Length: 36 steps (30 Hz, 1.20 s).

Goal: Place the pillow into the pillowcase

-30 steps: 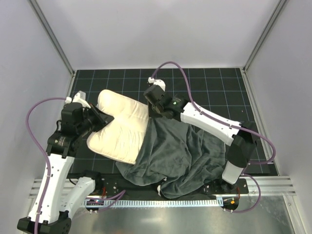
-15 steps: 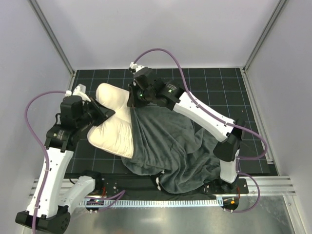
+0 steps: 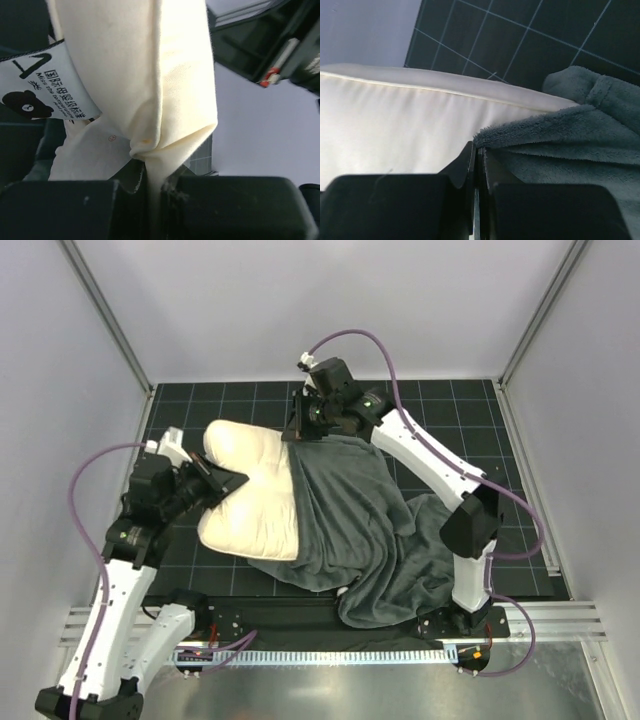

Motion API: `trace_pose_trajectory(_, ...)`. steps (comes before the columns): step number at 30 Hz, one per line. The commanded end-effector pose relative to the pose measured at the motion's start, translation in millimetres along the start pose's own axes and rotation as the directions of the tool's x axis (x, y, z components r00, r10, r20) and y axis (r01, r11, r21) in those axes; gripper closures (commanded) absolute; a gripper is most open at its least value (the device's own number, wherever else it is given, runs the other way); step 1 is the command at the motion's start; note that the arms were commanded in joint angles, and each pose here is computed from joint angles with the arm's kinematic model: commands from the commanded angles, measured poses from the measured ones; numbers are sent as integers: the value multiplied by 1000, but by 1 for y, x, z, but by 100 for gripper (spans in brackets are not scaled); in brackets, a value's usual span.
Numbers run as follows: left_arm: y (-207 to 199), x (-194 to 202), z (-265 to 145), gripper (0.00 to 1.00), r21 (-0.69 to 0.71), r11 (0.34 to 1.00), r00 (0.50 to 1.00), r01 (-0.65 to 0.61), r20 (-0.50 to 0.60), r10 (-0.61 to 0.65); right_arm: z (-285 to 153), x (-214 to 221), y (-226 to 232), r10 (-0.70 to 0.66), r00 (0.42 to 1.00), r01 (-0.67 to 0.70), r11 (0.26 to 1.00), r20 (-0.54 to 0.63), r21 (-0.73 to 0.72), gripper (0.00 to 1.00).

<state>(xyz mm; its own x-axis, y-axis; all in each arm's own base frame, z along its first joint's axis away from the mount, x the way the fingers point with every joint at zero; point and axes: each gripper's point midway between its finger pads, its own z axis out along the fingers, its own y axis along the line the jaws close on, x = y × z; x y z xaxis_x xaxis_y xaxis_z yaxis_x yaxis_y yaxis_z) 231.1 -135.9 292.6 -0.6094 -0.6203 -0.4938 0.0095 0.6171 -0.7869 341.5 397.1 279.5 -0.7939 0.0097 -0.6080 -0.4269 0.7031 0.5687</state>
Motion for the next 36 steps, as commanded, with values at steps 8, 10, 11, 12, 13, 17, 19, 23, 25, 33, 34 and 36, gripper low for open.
trace_pose_trajectory(8, 9, 95, 52, 100, 88, 994, 951, 63, -308, -33, 28, -29, 57, -74, 997, 77, 969, 20, -233, 96)
trace_pose_trajectory(10, 2, 105, 53, 100, 112, 993, 942, 45, -337, -5, 29, -26, 61, -73, 997, 73, 964, 10, -257, 96)
trace_pose_trajectory(11, 1, 107, 54, 100, 116, 993, 941, 37, -339, 5, 29, -21, 63, -74, 997, 70, 961, -7, -267, 96)
trace_pose_trajectory(12, -2, 106, 54, 100, 122, 992, 943, 27, -333, 16, 27, -19, 67, -80, 997, 75, 959, -7, -273, 96)
trace_pose_trajectory(13, -1, 105, 55, 100, 120, 993, 946, 14, -324, 26, 21, -18, 74, -86, 996, 83, 955, 0, -284, 96)
trace_pose_trajectory(17, -8, 96, 58, 99, 139, 990, 954, -22, -293, 62, 0, -11, 88, -118, 993, 115, 948, 6, -297, 94)
trace_pose_trajectory(19, -12, 92, 59, 98, 143, 989, 957, -40, -278, 79, -8, -5, 82, -140, 990, 131, 956, -13, -263, 85)
trace_pose_trajectory(23, -8, 82, 59, 98, 117, 990, 968, -80, -230, 105, -34, 9, 55, -214, 976, 208, 969, -34, -137, 47)
trace_pose_trajectory(25, -4, 81, 57, 98, 102, 990, 968, -96, -222, 117, -32, 28, 22, -241, 968, 240, 970, -66, -33, 36)
trace_pose_trajectory(33, -6, 64, 41, 98, 68, 988, 979, -135, -146, 144, -88, 88, 19, -356, 935, 355, 933, -10, -58, 1)
trace_pose_trajectory(34, -7, 63, 40, 97, 69, 988, 978, -135, -150, 144, -85, 107, 14, -379, 925, 377, 925, -38, -56, 0)
trace_pose_trajectory(36, -10, 62, 38, 97, 65, 989, 978, -132, -153, 140, -90, 126, 18, -455, 890, 453, 890, -35, -54, 0)
